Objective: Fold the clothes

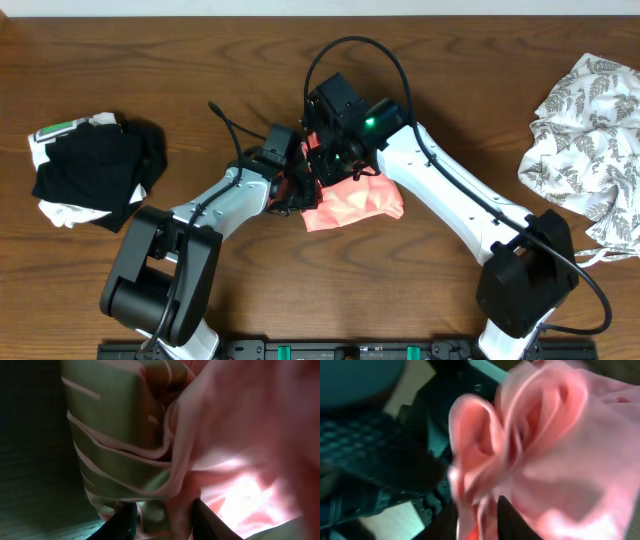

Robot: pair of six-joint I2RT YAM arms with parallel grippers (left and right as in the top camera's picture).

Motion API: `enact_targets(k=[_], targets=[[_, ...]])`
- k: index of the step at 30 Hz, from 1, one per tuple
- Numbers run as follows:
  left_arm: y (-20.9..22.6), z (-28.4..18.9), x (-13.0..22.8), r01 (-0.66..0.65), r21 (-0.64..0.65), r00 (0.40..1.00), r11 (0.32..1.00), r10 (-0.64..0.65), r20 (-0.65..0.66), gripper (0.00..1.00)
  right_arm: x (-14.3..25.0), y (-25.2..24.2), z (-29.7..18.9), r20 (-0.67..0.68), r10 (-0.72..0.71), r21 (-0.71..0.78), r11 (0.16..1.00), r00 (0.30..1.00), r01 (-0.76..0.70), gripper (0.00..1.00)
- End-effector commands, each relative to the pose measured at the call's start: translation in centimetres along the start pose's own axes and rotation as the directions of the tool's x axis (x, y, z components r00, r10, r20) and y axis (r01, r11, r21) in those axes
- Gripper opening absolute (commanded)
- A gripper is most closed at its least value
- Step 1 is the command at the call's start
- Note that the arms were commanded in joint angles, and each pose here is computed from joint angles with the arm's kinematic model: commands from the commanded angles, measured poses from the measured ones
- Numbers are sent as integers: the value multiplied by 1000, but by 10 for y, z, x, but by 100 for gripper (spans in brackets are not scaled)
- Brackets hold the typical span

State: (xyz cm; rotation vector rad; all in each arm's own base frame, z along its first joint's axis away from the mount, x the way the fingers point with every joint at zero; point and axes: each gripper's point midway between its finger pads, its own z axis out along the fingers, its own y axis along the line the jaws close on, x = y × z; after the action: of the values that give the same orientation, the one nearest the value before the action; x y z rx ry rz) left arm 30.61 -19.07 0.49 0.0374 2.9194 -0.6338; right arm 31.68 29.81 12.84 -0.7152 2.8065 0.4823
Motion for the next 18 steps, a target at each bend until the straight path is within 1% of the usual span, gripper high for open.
enact_targets(k=[1,4,7,9,13,18], targets=[[10,8,4,2,-31,1000,1000,-3,-19,37,5,10,4,-21,0,-40,999,1000,-1,29],[10,8,4,2,-31,1000,1000,-3,-19,37,5,11,4,-21,-6,-46,999,1000,5,30],[10,8,4,2,-31,1000,1000,-3,-19,37,4,18,4,-18,-48,-87,995,999,46,29],[10,8,4,2,-31,1000,1000,-3,-19,37,3,15,4,-12,-51,-74,996,999,50,28],[10,8,5,3,-31,1000,1000,-3,-19,37,-3,-9,2,7,-26,18,999,1000,26,29],[11,7,6,7,-36,1000,999,-8,-27,37,0,-63,-6,2,67,182,981,998,-66,29]])
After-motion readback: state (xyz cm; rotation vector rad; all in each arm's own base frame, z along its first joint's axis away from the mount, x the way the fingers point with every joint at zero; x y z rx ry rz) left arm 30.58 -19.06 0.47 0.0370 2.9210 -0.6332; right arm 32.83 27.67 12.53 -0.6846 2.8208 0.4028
